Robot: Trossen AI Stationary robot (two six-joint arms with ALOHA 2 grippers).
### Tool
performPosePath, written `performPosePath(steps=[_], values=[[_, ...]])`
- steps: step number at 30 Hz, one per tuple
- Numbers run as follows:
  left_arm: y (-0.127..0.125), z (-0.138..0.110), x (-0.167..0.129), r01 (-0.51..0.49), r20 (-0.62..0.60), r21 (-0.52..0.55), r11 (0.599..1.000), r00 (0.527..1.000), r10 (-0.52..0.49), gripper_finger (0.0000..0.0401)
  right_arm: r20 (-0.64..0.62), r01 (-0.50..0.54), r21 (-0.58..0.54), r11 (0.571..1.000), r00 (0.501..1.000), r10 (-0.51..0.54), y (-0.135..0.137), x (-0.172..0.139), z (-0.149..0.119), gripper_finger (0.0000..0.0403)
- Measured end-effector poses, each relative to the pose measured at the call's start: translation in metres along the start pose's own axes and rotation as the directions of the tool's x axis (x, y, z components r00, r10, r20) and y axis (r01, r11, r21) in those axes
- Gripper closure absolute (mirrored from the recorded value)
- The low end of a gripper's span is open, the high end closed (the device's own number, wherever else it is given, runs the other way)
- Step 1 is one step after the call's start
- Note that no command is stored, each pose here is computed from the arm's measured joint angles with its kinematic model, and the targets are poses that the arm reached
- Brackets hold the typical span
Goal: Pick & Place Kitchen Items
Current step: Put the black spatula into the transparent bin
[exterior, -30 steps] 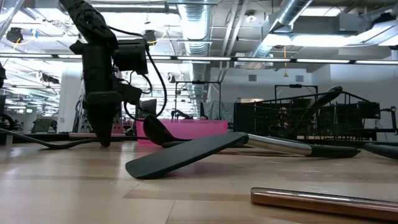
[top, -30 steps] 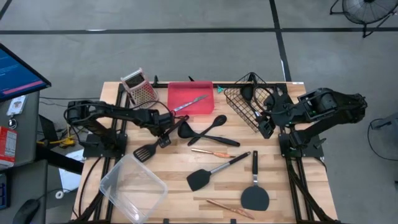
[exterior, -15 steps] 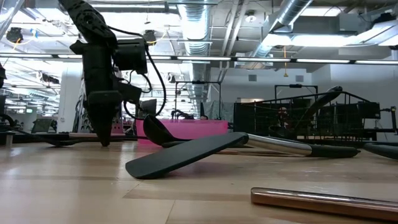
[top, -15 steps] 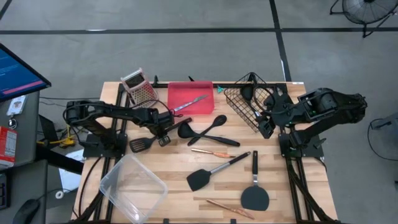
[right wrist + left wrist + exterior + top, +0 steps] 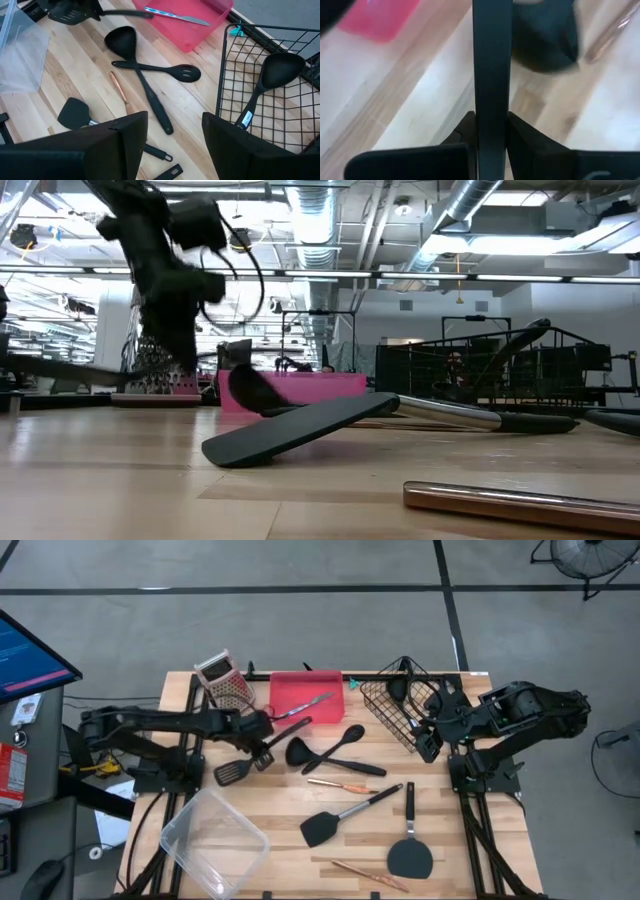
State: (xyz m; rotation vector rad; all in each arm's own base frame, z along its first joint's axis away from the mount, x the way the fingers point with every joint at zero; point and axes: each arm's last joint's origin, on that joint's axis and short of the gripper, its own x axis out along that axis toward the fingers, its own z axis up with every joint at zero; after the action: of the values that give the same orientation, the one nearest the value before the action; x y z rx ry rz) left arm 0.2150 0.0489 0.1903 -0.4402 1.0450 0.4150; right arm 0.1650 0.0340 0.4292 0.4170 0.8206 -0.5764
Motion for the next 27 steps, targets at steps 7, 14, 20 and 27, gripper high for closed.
performPosePath(steps=[7, 14, 20, 27], values=[[-0.002, 0.001, -0.054, 0.176, 0.202, -0.058, 0.983, 0.966, -0.161, 0.0360, 0.002, 0.001, -0.001, 1.000, 1.000, -0.001, 0.000, 0.000, 0.000, 0.0214], [-0.006, 0.013, -0.126, 0.355, 0.522, -0.007, 0.935, 0.799, -0.299, 0.0360, 0.005, 0.002, -0.025, 1.000, 1.000, -0.002, 0.000, 0.000, 0.000, 0.0214], [-0.010, 0.018, -0.181, 0.523, 0.728, 0.230, 0.820, 0.466, -0.502, 0.0360, 0.006, 0.002, -0.024, 1.000, 1.000, -0.002, 0.000, 0.000, 0.000, 0.0214], [-0.015, 0.015, -0.219, 0.594, 0.706, 0.506, 0.626, 0.132, -0.696, 0.0356, 0.007, 0.002, -0.024, 1.000, 1.000, -0.001, 0.000, 0.000, 0.000, 0.0214]])
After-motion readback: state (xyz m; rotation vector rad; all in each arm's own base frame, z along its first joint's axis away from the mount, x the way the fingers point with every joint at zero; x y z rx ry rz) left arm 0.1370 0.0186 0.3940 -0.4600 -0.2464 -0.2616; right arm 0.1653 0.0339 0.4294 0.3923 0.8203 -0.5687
